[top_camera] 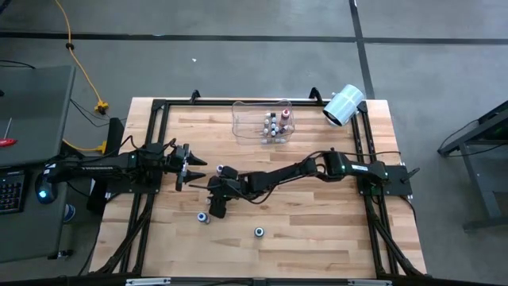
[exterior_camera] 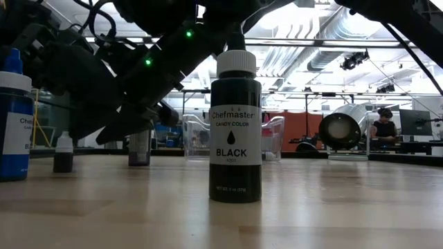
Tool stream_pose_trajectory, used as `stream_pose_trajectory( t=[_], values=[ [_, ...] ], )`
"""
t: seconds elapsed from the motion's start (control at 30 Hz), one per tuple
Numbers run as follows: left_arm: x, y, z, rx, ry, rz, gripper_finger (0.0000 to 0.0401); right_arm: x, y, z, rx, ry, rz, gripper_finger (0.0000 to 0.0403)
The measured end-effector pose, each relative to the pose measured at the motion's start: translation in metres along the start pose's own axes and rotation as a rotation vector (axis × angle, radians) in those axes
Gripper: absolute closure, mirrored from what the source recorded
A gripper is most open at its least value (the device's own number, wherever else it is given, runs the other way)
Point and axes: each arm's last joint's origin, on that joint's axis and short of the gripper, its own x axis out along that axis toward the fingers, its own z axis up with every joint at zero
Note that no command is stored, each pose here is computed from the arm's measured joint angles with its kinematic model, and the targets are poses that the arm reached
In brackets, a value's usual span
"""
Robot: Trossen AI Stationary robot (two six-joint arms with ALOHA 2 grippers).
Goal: Pick & Place food coloring
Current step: Put the small orange food coloring into the transparent container
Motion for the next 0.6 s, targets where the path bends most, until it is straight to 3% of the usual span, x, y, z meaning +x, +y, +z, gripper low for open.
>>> stream_pose_trajectory(
  t=[0.6],
  values=[
    [0.0,0.0,0.0,0.0,0.0,0.0,0.0167,0.0,0.0,0.0,-0.01,0.0,-0.001,0.0213]
  ],
)
